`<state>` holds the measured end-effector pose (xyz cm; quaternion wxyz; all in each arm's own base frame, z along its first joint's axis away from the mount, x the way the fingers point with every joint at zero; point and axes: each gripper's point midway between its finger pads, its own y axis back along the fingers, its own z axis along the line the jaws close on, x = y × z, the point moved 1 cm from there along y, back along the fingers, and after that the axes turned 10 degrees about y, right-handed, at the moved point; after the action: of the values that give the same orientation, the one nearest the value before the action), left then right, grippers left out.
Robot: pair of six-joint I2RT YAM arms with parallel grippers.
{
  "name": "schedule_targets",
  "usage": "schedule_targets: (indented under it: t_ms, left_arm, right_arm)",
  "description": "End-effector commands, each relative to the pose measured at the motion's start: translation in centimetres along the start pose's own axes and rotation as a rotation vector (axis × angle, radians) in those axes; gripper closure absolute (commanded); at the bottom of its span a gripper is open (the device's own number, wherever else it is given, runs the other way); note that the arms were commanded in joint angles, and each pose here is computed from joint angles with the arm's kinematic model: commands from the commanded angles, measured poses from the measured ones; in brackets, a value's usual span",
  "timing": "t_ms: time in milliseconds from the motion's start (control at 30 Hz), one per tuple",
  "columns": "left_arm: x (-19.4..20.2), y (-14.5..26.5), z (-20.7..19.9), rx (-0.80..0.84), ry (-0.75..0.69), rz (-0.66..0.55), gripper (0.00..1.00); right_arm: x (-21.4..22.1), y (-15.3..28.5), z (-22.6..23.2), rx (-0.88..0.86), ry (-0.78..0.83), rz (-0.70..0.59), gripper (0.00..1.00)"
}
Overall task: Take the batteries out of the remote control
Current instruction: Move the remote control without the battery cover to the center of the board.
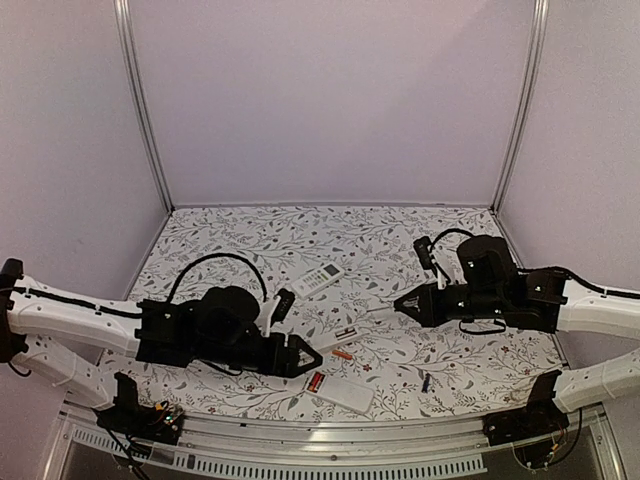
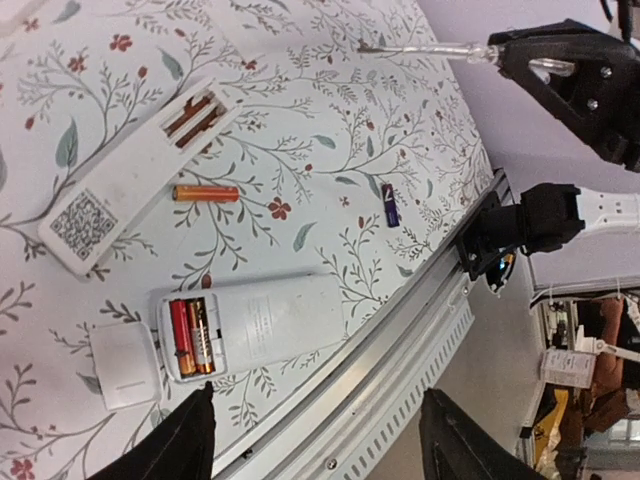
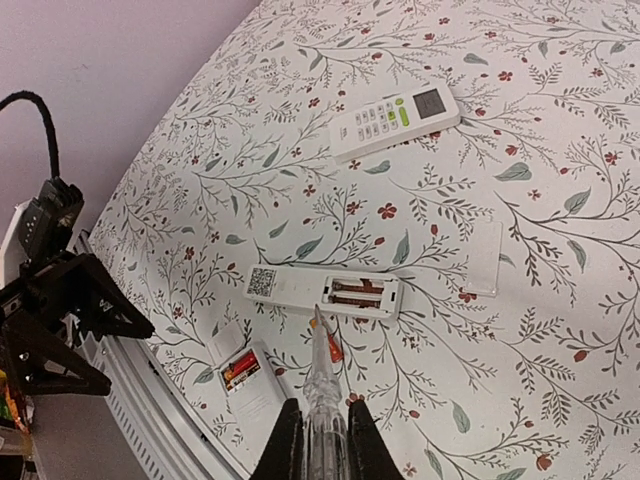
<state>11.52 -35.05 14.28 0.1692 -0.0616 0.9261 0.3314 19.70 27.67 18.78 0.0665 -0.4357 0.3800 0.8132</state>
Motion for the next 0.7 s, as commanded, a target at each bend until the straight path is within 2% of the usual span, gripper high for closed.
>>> schedule_targets:
  t_ms: [0, 133, 367, 500, 667]
  left_arm:
    - [2.1, -0.2, 2.2, -0.089, 0.287, -0.023, 0.31]
    - [4.2, -0.8, 3.4, -0.166, 0.370, 0.021, 0.31]
    - [6.8, -3.3, 4.1, -0.161, 0.431, 0.119, 0.29]
    - [6.5, -4.3, 3.9, -0.115, 0.436, 0.124, 0.28]
    - [5.8, -5.4, 4.7, -0.148, 0.407, 0.133, 0.28]
  right_arm:
    - [-1.5, -0.1, -1.7, 0.088, -0.048, -0.116, 1.00]
    - [-1.3, -0.8, -2.0, 0.098, -0.043, -0.104, 1.00]
    - [-0.9, -1.0, -2.2, 0.107, -0.041, -0.100, 1.00]
    - [-0.9, -0.9, -2.3, 0.106, -0.052, -0.104, 1.00]
    - [-0.8, -1.0, -2.3, 0.103, -0.065, -0.109, 1.00]
